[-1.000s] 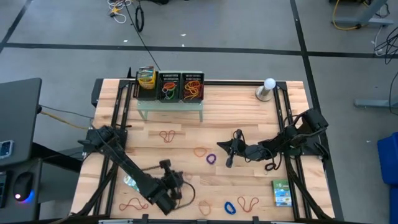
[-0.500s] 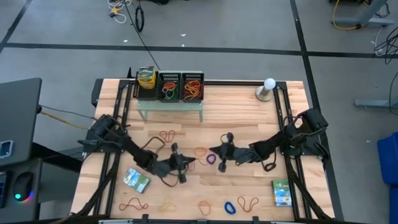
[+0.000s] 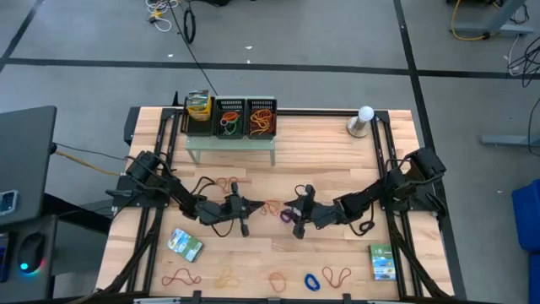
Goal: Pick & Place Office Desk Supplies
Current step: Put the red rubber band into the right black bin on the shelf
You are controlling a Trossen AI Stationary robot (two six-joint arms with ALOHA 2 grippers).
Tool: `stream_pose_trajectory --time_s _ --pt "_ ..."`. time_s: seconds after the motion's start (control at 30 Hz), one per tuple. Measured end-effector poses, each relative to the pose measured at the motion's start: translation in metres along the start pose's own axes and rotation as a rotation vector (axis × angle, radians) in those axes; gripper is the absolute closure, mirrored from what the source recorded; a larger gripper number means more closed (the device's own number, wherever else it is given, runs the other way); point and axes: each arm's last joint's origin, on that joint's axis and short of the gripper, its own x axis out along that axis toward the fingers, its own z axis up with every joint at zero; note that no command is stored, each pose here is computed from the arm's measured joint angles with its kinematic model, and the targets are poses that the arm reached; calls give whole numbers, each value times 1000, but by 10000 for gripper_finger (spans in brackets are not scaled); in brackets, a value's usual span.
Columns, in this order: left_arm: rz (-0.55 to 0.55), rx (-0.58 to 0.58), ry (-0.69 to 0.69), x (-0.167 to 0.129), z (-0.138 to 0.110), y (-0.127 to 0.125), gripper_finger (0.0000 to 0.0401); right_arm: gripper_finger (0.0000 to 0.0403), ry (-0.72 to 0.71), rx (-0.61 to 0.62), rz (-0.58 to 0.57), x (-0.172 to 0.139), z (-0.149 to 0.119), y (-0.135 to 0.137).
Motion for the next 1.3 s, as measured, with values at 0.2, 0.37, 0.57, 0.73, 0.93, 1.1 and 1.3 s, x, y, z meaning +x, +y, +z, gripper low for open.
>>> stream_pose_trajectory --time_s 0.2,0.37,0.57,0.73,0.93,1.1,1.3 --pt "16 -41 -24 1 3 1 399 201 -109 62 31 15 -6 3" --pt "21 -45 -25 1 3 2 399 199 -325 50 108 17 4 11" --pt "21 -45 -25 1 3 2 399 216 -403 69 120 23 19 5" --pt "20 -45 -25 1 3 2 399 235 -410 58 140 32 32 4" --pt "19 -73 -52 1 6 2 398 292 -376 43 146 37 33 2" --pt "21 -78 -61 1 7 2 398 359 -366 37 139 38 32 2" --pt "34 -79 -61 -1 7 0 385 393 -374 24 138 37 33 2"
